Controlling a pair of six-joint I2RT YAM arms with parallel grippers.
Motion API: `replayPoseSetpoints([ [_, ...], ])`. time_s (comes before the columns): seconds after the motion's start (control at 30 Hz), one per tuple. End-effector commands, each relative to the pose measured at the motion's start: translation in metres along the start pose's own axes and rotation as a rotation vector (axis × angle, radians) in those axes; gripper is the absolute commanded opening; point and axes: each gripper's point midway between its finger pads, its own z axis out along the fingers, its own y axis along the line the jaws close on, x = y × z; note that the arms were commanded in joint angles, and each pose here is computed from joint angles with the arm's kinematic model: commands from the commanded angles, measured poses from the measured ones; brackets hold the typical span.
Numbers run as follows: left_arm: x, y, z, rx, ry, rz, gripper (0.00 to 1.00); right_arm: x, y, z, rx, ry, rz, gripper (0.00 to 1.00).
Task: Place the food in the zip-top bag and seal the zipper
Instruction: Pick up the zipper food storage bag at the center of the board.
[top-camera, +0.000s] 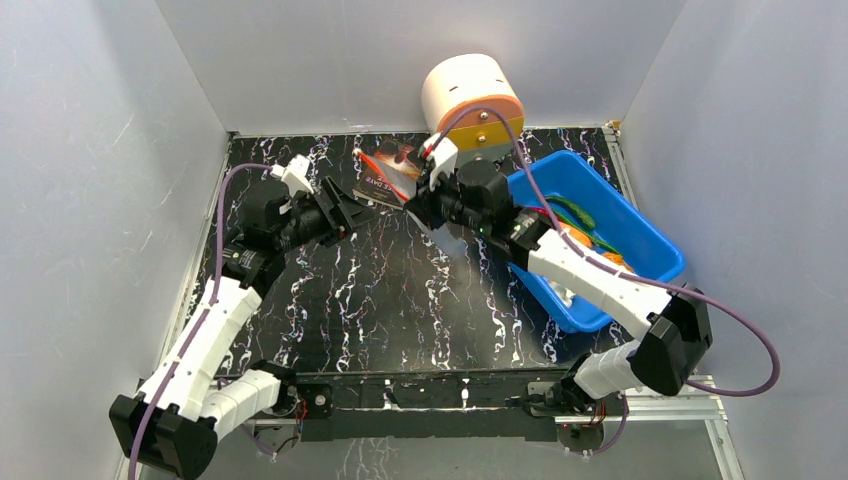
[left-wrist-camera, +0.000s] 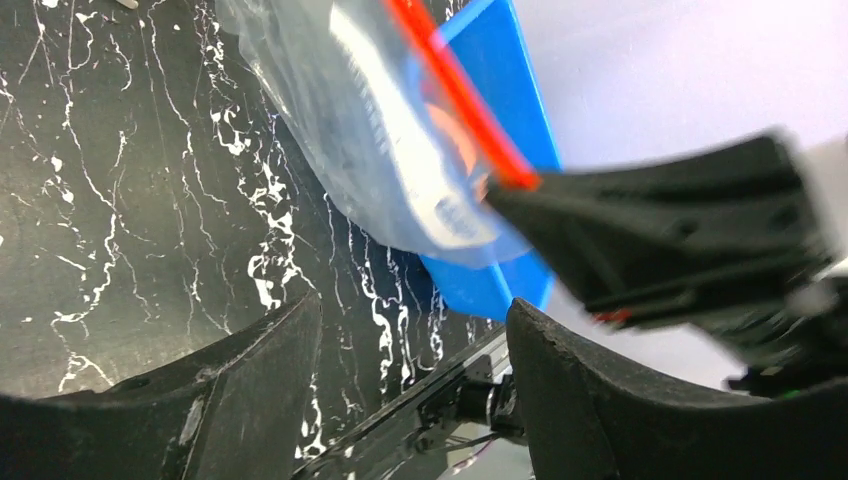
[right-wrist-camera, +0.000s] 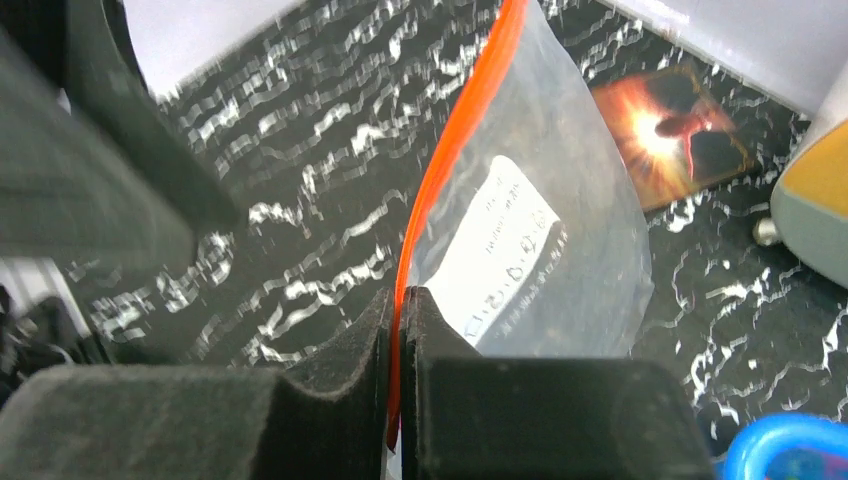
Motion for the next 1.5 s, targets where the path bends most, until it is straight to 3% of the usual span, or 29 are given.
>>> replayPoseSetpoints([
  [0.0,-0.006,-0.002,0.012,-0.033,0.01,-0.152,0.66,0.019,0.004,-0.006,0.007,-0.052,-0.127,0.0],
  [0.23,0.017,0.022,0.035,-0.025,0.094,-0.223,0.59,0.092,0.012,-0.01,-0.004,0.037,0.091,0.0],
  [0.47,0.034,0.05,0.04,-0.097,0.095,-0.316,0.51,0.091,0.013,-0.023,0.009,-0.037,0.169,0.0],
  [0.83,0.048,0.064,0.053,-0.078,0.125,-0.356,0.61,0.092,0.035,-0.031,-0.104,-0.071,0.243,0.0],
  [1.2,0.047,0.075,0.076,-0.039,0.117,-0.351,0.62,0.097,0.047,-0.047,-0.165,-0.089,0.265,0.0],
  [1.3,0.045,0.076,0.081,-0.044,0.116,-0.338,0.55,0.098,0.05,-0.051,-0.181,-0.082,0.252,0.0],
  [1.47,0.042,0.074,0.086,-0.032,0.133,-0.304,0.22,0.102,0.052,-0.057,-0.183,-0.034,0.237,0.18],
])
